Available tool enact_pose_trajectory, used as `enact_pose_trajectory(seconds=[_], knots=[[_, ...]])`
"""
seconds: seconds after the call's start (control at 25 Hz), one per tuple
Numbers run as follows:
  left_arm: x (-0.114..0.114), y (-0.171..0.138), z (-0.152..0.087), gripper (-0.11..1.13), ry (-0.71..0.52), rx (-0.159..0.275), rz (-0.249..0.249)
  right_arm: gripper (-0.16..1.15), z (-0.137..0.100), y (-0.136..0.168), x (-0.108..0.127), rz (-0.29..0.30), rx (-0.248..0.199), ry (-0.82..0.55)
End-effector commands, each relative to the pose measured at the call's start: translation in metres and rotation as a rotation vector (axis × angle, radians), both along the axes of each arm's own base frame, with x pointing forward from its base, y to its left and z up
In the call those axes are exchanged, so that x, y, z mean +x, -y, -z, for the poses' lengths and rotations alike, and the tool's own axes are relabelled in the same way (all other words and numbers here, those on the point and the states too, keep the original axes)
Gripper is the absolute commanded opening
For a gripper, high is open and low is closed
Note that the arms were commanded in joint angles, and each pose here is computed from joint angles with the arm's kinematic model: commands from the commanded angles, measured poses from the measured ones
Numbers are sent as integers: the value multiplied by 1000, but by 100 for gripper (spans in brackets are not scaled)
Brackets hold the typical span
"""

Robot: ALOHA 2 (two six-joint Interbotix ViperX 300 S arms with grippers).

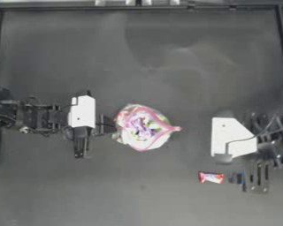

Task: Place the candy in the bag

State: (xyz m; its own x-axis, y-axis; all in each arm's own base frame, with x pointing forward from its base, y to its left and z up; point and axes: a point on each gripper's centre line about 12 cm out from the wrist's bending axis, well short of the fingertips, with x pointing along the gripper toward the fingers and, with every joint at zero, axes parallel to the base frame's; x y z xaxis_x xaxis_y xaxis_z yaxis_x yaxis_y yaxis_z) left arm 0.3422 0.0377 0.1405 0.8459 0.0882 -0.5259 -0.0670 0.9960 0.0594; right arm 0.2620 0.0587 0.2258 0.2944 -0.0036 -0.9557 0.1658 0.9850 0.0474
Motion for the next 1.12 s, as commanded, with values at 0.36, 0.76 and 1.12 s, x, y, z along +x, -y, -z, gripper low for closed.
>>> enact_pose_trajectory(seconds=[0.36,0.76,1.12], knots=[[6,-1,-12,3,41,7,2,102,49,-12,10,19,54,32],[5,0,-12,3,39,8,3,100,82,-15,21,16,45,-15],[6,-1,-12,3,41,8,3,100,103,-17,23,18,30,-75]])
